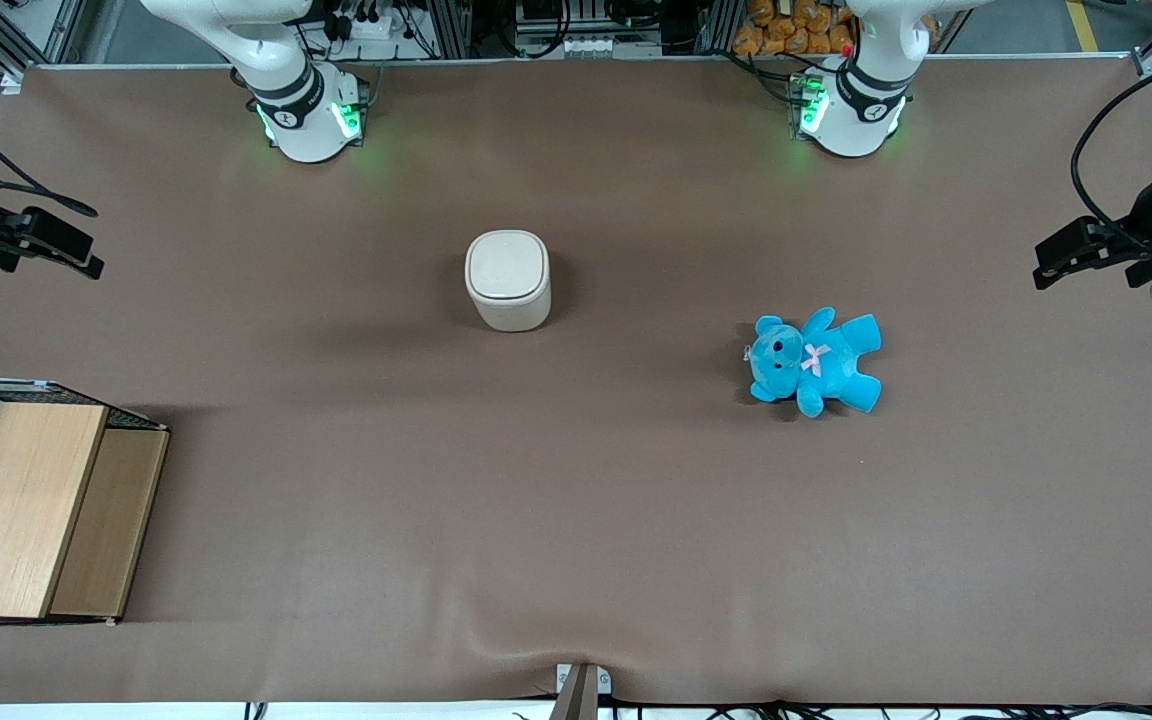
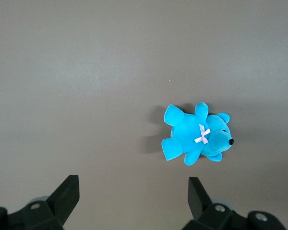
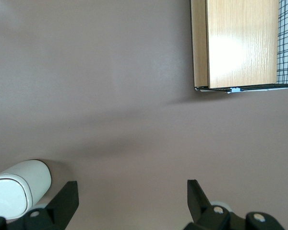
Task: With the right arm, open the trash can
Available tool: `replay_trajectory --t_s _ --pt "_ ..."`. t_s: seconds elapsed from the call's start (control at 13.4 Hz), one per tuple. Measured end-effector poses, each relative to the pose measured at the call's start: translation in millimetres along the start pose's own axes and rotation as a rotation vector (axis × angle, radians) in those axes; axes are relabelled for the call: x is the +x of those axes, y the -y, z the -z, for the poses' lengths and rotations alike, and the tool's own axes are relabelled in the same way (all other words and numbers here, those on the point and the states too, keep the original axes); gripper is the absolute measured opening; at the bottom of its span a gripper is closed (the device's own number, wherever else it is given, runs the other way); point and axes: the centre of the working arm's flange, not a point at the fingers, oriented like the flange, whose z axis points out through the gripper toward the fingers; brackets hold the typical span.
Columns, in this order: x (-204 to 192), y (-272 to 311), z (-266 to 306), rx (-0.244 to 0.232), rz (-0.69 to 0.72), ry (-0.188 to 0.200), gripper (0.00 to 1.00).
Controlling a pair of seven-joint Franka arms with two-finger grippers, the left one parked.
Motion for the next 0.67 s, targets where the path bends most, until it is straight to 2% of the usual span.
replay_trajectory --t_s 0.15,0.37,0.6,0.67 --pt "0.6 1.4 -2.9 0.000 0.002 0.010 1.00" --pt "-0.6 20.4 -13.5 -0.003 0.037 0.053 1.00" --pt "-2.5 38.5 -15.6 -0.004 0.069 0.057 1.00" --pt "-2.9 41.1 -15.8 0.010 0.071 0.059 1.00"
